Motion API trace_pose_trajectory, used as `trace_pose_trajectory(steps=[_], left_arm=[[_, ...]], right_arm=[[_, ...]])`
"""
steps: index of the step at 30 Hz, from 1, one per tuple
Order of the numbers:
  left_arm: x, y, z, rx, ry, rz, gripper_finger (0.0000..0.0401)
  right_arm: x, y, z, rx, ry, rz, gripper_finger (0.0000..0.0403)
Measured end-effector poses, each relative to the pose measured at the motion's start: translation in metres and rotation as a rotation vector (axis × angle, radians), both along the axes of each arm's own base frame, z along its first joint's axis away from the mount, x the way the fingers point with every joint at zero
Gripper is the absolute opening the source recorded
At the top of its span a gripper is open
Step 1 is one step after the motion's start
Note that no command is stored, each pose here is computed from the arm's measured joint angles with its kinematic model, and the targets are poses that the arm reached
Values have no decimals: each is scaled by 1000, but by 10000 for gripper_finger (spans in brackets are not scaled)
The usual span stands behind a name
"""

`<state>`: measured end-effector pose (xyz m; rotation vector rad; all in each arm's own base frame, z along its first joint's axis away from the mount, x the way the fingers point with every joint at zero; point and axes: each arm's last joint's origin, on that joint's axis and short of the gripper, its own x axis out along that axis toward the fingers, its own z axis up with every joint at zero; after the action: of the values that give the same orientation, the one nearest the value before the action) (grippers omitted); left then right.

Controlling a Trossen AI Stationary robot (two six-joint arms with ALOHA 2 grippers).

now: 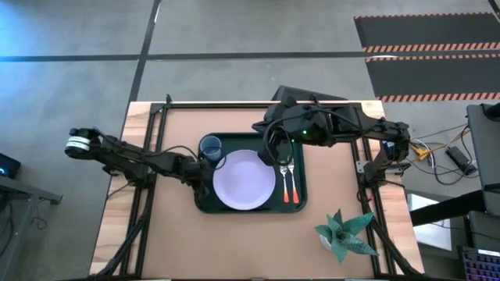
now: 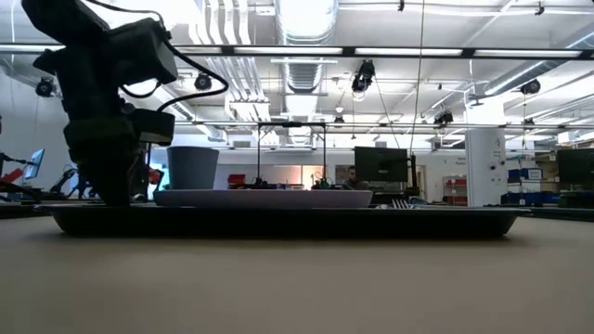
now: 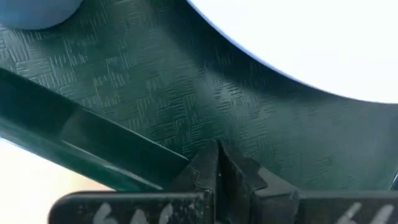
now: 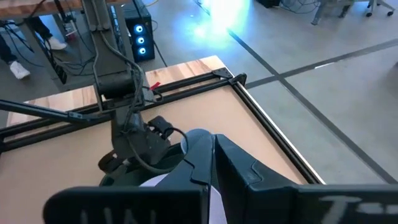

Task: Pick and place plate/cup/fork/spoon on tray
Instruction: Move the black serving tray to the middle of the table

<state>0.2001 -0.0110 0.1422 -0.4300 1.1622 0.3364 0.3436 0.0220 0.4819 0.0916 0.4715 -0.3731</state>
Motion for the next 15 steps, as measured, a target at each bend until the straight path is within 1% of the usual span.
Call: trace_pose_trajectory(steps=[4,11,15], left_arm=[[-1,-6,0,-16,-1,13,0],[-1,-16,0,-27,-4,-6,0],[-2,-15,4,-6,-21,1,0]], right_arm=[[-1,0,1,-2,-3,0,8],[-1,0,1,-13,-1,-1,8],[-4,-3,-2,-40,31,-75,8]])
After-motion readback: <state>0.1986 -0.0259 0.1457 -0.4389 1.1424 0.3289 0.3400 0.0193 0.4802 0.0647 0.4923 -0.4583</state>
